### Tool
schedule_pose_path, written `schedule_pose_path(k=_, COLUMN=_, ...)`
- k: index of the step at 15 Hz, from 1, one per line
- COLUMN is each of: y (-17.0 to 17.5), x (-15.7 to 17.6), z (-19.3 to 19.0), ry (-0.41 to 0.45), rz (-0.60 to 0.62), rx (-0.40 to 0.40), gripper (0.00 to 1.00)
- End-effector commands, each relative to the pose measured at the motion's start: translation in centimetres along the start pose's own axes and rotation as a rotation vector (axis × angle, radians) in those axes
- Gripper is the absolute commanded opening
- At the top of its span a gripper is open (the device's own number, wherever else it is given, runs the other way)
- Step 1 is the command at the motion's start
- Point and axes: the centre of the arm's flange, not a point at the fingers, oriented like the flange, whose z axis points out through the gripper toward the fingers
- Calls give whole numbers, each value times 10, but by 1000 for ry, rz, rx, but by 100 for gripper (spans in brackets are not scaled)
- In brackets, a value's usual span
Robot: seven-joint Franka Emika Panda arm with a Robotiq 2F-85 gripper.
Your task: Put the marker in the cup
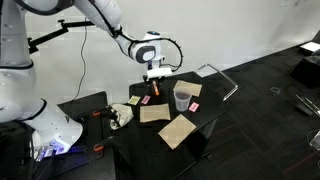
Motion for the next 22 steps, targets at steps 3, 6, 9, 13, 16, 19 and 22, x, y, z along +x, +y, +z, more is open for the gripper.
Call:
schedule_pose_path(k=3, y=5, x=6, z=0, ry=-3, rz=7, rx=-28, gripper=12)
schedule_pose_path(k=6, y=5, x=7, z=0, ry=-3, rz=6, rx=-31, gripper=4)
schedule_pose_path(k=9, y=4, x=8, z=-2, ry=-1, rz=39, rx=-25, gripper=5)
schedule_pose_path(k=13, y=4, x=7, z=-17, ry=18, rz=168, rx=-18, gripper=5)
schedule_pose_path(k=16, y=8, x=6, z=-32, ry=61, rz=274, rx=-34, gripper=5)
schedule_pose_path(k=19, y=15, x=7, z=-53, ry=112, rz=387, rx=-46, gripper=5)
schedule_pose_path(k=22, y=19, x=9, z=-81, ry=149, rz=487, rx=-53, gripper=5)
